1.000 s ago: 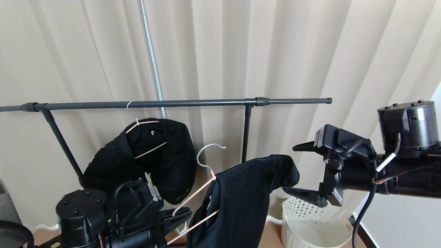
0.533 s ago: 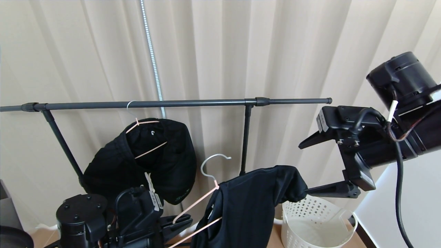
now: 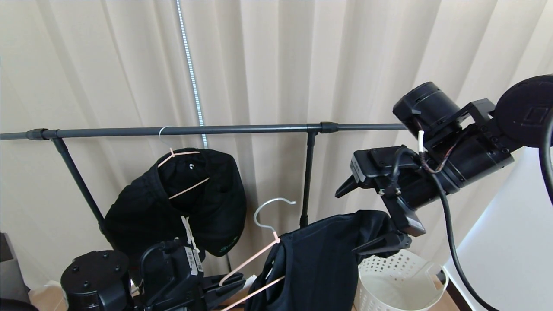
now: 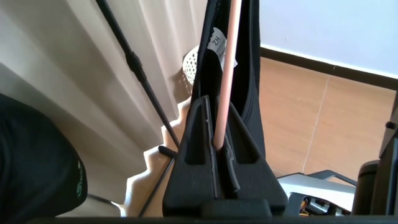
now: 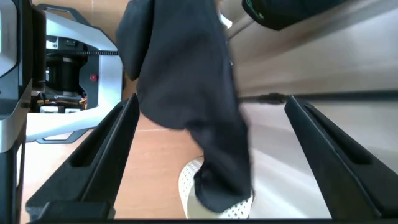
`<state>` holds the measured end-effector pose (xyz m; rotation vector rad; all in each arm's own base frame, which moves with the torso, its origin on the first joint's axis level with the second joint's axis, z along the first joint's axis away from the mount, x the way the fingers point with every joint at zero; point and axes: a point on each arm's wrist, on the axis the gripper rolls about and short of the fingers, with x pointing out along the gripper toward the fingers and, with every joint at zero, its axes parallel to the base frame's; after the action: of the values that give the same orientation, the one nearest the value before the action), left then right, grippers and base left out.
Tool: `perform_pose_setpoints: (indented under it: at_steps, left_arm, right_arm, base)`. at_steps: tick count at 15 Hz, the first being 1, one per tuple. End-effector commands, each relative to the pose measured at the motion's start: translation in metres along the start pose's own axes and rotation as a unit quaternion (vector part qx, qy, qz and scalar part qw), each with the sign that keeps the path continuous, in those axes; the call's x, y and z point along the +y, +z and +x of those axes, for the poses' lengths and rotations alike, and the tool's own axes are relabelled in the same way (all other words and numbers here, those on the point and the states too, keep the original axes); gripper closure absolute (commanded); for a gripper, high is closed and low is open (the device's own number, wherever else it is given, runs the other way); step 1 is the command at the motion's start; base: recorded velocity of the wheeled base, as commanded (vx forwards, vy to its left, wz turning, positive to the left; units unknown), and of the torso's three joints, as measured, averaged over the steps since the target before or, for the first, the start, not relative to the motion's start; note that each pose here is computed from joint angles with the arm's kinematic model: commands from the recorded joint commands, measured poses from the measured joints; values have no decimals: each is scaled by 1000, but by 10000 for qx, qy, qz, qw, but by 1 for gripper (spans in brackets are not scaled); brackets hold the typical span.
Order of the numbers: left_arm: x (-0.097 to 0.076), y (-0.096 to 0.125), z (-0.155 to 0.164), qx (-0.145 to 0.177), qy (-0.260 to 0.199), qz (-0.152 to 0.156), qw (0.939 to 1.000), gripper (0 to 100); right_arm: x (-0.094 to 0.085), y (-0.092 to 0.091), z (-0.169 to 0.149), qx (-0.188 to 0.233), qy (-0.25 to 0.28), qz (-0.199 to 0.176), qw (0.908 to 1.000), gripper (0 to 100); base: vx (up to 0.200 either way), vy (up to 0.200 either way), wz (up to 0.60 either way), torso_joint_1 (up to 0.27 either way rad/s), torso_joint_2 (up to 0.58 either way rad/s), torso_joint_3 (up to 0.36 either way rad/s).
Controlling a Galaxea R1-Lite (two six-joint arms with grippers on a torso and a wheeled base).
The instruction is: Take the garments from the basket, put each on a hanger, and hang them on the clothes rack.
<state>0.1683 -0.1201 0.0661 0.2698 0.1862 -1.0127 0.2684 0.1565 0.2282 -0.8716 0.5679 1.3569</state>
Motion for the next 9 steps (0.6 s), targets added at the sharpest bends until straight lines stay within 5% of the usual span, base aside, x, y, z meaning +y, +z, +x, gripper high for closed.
perform_pose_setpoints:
  at_steps: [1, 9]
  left_arm:
    - [-2, 0, 0, 9, -46, 0, 10000, 100]
    - [-2, -1, 1, 22, -50, -6, 10000, 100]
  right_arm:
    - [1, 4, 16, 48, 216, -55, 9997, 0]
    - [-1, 6, 38, 109, 408, -67, 9991, 0]
  base:
    - [0, 0, 0, 0, 0, 0]
    - [0, 0, 0, 0, 0, 0]
